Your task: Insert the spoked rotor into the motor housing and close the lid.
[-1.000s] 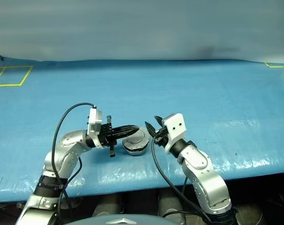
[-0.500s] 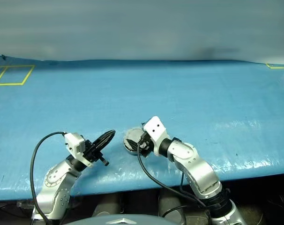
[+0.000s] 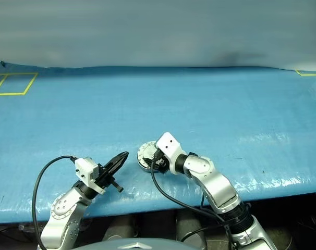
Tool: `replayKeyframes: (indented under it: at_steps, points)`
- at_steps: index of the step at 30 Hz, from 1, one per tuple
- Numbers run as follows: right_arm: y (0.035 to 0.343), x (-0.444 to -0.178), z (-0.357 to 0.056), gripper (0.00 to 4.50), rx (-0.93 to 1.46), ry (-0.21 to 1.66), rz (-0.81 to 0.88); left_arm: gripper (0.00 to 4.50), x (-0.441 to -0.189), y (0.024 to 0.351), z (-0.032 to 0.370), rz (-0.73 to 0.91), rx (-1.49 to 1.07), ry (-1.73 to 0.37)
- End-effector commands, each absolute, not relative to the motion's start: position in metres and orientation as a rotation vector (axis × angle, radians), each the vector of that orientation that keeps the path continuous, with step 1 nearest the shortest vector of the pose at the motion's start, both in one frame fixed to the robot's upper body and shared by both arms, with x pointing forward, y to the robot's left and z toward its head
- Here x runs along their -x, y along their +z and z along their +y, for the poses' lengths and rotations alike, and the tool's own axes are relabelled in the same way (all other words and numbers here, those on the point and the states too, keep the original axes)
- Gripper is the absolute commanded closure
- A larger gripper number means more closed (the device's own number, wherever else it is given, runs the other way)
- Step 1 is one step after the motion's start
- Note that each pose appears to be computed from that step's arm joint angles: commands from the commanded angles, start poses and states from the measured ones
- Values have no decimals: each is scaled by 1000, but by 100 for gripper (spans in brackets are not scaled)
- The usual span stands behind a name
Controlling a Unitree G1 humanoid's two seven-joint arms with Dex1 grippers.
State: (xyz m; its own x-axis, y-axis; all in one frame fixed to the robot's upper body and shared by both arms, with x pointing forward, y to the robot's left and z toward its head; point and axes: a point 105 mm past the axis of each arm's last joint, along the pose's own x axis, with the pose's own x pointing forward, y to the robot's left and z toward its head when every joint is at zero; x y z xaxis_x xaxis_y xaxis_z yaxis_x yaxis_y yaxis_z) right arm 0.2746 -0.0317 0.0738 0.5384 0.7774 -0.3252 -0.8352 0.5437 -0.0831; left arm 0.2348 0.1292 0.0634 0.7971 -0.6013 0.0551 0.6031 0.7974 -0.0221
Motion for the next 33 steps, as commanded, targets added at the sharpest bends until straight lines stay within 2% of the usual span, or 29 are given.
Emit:
replayKeyframes:
  at_steps: [1,8,17,26,33]
  points:
    - [82,-273,-28,136,261,979,212,450,-235,67,126,-74,43,-656]
    - [88,-272,-23,136,272,959,199,450,-235,64,125,-56,60,-674]
    - [77,-268,-20,136,282,943,277,450,-233,58,123,-28,77,-697]
    - [96,-268,-15,136,165,950,272,450,-233,54,121,-14,83,-712]
    - [98,-267,-16,136,216,941,266,450,-232,52,119,-6,87,-722]
